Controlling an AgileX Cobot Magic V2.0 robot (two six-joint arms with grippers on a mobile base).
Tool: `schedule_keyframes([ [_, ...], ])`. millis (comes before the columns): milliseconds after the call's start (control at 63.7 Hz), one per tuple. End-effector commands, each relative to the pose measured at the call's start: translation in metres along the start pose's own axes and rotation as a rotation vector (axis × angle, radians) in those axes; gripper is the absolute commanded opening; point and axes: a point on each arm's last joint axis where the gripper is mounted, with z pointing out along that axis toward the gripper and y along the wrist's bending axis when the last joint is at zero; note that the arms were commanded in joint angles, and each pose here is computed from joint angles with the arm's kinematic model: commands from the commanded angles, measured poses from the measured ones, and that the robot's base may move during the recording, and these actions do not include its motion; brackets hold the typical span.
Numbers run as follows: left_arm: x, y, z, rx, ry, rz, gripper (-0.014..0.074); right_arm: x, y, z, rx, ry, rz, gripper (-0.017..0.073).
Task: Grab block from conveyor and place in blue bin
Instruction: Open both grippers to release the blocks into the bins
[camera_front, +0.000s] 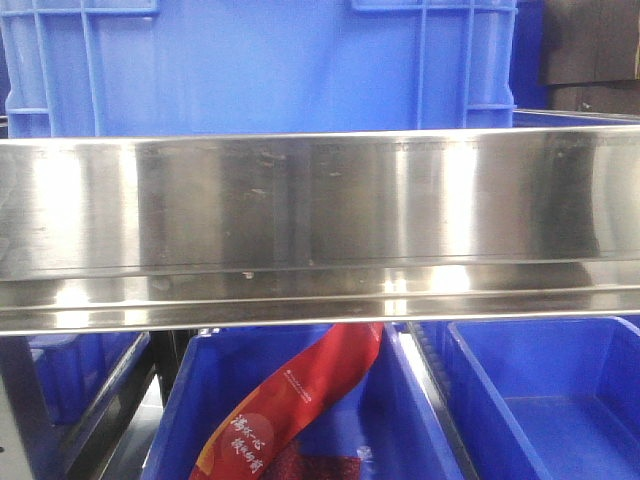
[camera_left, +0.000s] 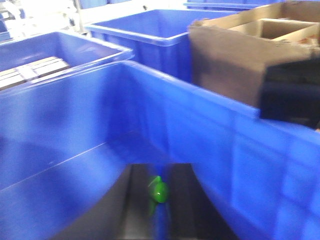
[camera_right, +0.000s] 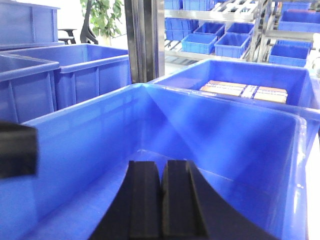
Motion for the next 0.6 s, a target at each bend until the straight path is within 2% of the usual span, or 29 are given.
schedule_keyframes([
  [0,-0.014,0.007,-0.018,-0.021,-0.053,-0.01,-0.0111,-0.015,-0.007,-0.013,0.02,-0.056,0.013,-0.0167],
  [173,-0.021,0.026,-0.053,-0.095,-0.101,-0.025,-0.0111,-0.036,-0.029,-0.042,0.102,-0.14,0.022,-0.0167],
  [298,-0.009,0.034,-0.081,-0.136,-0.111,-0.057,-0.0111,-0.04,-0.041,-0.064,0.154,-0.17,0.022,-0.0167],
  [345,-0.003,0.035,-0.094,-0.156,-0.129,-0.062,-0.0111,-0.039,-0.044,-0.074,0.173,-0.177,0.022,-0.0167],
  [518,0.032,0.039,-0.136,-0.223,-0.189,-0.166,-0.0111,-0.01,-0.051,-0.101,0.224,-0.141,0.028,-0.0167],
  [580,0.048,0.039,-0.153,-0.259,-0.189,-0.171,-0.0111,0.002,-0.051,-0.114,0.238,-0.142,0.028,-0.0167],
])
